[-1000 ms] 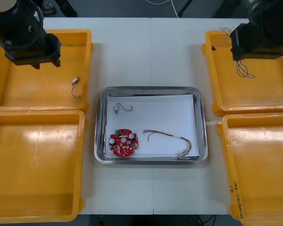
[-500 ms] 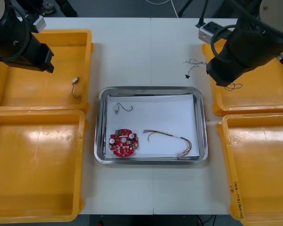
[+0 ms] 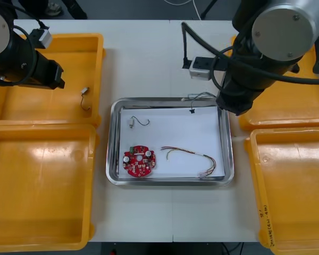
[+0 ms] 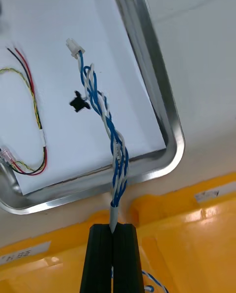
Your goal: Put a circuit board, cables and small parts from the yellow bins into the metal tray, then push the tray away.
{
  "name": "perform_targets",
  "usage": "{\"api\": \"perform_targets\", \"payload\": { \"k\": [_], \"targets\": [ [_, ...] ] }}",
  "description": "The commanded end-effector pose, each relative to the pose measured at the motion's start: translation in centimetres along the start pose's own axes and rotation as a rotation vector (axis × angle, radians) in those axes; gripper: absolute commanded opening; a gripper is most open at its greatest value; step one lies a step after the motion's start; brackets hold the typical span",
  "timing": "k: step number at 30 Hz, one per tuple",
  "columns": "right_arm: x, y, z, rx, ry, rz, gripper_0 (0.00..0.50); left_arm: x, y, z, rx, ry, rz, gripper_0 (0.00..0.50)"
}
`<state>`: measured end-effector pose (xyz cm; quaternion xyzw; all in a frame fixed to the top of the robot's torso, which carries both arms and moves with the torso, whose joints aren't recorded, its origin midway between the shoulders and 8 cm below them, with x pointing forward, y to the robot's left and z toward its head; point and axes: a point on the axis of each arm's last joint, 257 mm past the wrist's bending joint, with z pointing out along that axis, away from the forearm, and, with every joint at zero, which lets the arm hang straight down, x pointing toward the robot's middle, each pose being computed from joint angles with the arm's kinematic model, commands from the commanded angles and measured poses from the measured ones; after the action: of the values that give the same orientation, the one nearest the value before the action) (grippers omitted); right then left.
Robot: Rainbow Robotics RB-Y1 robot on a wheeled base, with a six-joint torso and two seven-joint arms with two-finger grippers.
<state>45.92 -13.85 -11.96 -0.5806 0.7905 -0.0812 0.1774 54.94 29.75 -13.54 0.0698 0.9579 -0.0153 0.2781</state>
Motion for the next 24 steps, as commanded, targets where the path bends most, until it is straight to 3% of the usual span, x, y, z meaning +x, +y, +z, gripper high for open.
{"api": "perform_targets", "payload": {
  "k": [1, 6, 10, 15, 24],
  "targets": [
    [-3.9, 0.1, -0.7, 0.046, -0.055, -0.232, 0.000, -0.9, 1.3, 0.2, -0.006, -0.041, 0.026, 0.500],
    [-4.6, 0.6, 0.6, 0.030, -0.056, -0.308, 0.000, -0.8, 1.1, 1.9, 0.002, -0.048, 0.018, 0.500],
    [-4.4, 1.1, 1.9, 0.009, -0.034, -0.305, 0.000, -0.8, 0.9, 3.1, 0.008, -0.050, 0.013, 0.500],
    [-4.4, 1.5, 4.0, -0.016, -0.018, -0.287, 0.000, 0.0, 0.1, 4.3, 0.016, -0.031, 0.021, 0.500],
    [-5.6, 1.7, 7.6, 0.019, -0.018, -0.304, 0.000, 1.1, -2.3, 6.3, 0.034, -0.011, 0.050, 0.500]
  ]
}}
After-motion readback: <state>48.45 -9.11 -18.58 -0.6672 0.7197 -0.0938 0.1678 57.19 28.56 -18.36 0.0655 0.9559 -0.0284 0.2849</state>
